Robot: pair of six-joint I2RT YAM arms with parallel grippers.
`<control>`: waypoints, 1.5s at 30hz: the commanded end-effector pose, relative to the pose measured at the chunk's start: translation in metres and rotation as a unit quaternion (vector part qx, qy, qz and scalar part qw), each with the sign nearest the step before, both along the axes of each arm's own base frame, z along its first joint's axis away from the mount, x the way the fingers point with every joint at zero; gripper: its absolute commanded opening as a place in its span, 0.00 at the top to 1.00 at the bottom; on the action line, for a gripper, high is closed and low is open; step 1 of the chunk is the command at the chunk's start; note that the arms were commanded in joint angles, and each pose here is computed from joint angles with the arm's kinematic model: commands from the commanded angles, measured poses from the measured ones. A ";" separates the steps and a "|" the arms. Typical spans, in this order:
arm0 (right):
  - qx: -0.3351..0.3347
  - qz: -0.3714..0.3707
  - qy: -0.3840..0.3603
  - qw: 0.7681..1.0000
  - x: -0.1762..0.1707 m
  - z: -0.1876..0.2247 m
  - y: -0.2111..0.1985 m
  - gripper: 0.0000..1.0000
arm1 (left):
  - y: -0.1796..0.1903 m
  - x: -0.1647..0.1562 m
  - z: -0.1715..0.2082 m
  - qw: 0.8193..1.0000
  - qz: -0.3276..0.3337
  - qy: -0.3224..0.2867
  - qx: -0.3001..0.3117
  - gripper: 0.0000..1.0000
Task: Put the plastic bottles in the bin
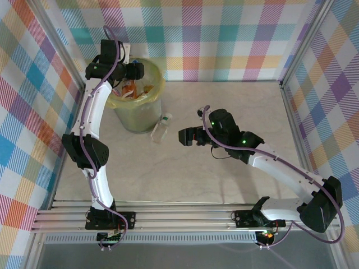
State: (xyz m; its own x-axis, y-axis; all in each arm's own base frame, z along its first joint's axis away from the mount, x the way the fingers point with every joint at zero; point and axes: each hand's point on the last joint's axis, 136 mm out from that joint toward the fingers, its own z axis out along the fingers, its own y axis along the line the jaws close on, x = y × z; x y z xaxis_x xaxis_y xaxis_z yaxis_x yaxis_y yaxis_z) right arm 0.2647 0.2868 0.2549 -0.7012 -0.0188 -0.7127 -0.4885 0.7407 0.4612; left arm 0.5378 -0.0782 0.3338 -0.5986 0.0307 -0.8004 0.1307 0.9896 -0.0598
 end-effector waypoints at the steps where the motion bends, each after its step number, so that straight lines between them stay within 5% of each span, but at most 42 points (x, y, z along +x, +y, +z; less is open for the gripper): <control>1: 0.002 -0.005 0.002 1.000 -0.003 0.003 -0.002 0.00 | 0.024 0.011 0.002 0.998 0.044 -0.014 0.045 0.22; 15: -0.042 -0.102 0.095 0.989 0.019 -0.040 -0.008 0.00 | 0.016 -0.030 0.080 0.996 0.026 -0.082 -0.007 0.11; 20: -0.051 -0.115 0.142 0.982 0.028 -0.068 0.008 0.00 | 0.020 -0.072 0.118 0.991 0.033 -0.125 -0.032 0.00; 26: -0.059 -0.119 0.166 0.977 0.046 -0.094 0.034 0.00 | 0.039 -0.143 0.136 0.974 0.079 -0.198 -0.079 0.00; 34: -0.064 -0.121 0.180 0.974 0.077 -0.120 0.074 0.00 | 0.051 -0.227 0.096 0.946 0.118 -0.240 -0.184 0.00; 45: -0.063 -0.142 0.186 0.970 0.110 -0.151 0.110 0.00 | 0.096 -0.290 0.041 0.919 0.233 -0.257 -0.190 0.00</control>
